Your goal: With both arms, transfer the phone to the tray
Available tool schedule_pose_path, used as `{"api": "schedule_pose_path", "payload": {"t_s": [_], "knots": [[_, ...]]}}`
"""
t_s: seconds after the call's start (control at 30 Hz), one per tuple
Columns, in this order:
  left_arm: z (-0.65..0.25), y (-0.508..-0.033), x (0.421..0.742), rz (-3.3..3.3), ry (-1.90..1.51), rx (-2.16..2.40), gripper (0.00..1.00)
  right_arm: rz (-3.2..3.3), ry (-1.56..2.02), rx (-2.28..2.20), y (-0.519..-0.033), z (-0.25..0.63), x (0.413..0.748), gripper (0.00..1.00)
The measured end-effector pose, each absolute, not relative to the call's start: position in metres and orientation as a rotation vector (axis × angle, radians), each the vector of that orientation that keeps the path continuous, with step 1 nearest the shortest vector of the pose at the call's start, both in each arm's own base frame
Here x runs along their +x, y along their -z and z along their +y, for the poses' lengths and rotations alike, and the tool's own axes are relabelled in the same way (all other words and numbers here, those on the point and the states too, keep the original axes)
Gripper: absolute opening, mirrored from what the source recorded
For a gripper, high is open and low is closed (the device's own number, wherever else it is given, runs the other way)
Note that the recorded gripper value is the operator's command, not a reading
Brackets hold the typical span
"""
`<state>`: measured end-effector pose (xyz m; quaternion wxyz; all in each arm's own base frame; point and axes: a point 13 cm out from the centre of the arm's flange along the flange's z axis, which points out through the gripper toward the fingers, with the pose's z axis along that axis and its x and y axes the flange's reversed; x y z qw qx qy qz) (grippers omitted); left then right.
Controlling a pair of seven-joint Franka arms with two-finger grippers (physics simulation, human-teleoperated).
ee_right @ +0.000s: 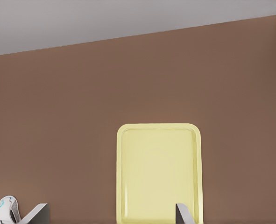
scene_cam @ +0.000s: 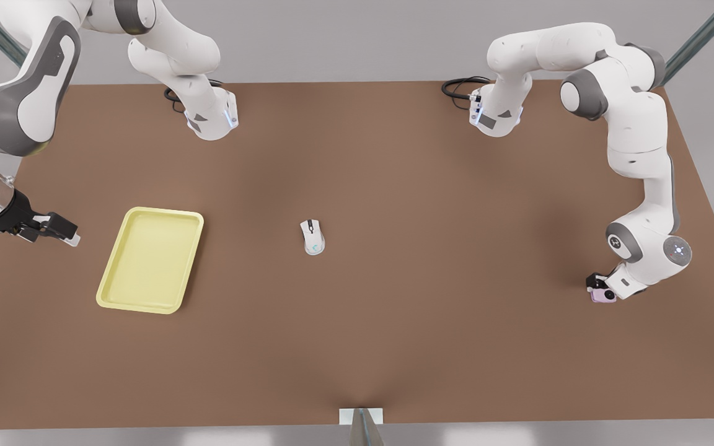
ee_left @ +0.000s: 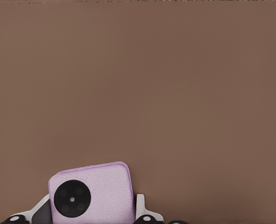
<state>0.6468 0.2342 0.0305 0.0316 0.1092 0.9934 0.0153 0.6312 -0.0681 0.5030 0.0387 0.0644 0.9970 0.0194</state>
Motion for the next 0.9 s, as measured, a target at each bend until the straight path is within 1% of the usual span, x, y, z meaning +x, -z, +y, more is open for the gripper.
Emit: {"api": "schedule_pose_path", "payload": {"t_s": [0.07, 0.17, 0.27, 0.4, 0.53, 0.67, 0.77, 0.83, 0.87, 0.9], "knots": [[0.227, -0.038, 0.654, 3.047, -0.049, 0.359, 0.78, 3.058, -0.059, 0.197, -0.503, -0.068, 0.631, 1.0], [0.185, -0.066, 0.682, 3.012, -0.047, 0.456, 0.78, 3.058, -0.059, 0.197, -0.503, -0.068, 0.631, 1.0], [0.093, -0.097, 0.703, 2.989, -0.023, 0.609, 0.78, 3.058, -0.059, 0.197, -0.503, -0.068, 0.631, 1.0], [-0.08, -0.129, 0.703, 2.972, 0.015, 0.829, 0.78, 3.058, -0.059, 0.197, -0.502, -0.068, 0.631, 1.0], [-0.274, -0.14, 0.682, 2.941, 0.03, 0.983, 0.78, 3.058, -0.06, 0.197, -0.503, -0.068, 0.631, 1.0], [-0.416, -0.134, 0.63, 2.963, 0.052, 1.005, 0.79, 3.06, -0.066, 0.19, -0.502, -0.064, 0.631, 1.0], [-0.488, -0.124, 0.604, 2.979, 0.086, 0.943, 0.79, 3.059, -0.072, 0.197, -0.503, -0.066, 0.631, 1.0], [-0.51, -0.111, 0.594, 3.0, 0.089, 0.866, 0.79, 3.059, -0.074, 0.196, -0.503, -0.066, 0.631, 1.0], [-0.519, -0.103, 0.59, 3.007, 0.087, 0.83, 0.81, 3.059, -0.075, 0.196, -0.503, -0.065, 0.63, 1.0], [-0.527, -0.095, 0.59, 3.009, 0.087, 0.791, 0.81, 3.057, -0.076, 0.197, -0.505, -0.066, 0.629, 1.0]]}}
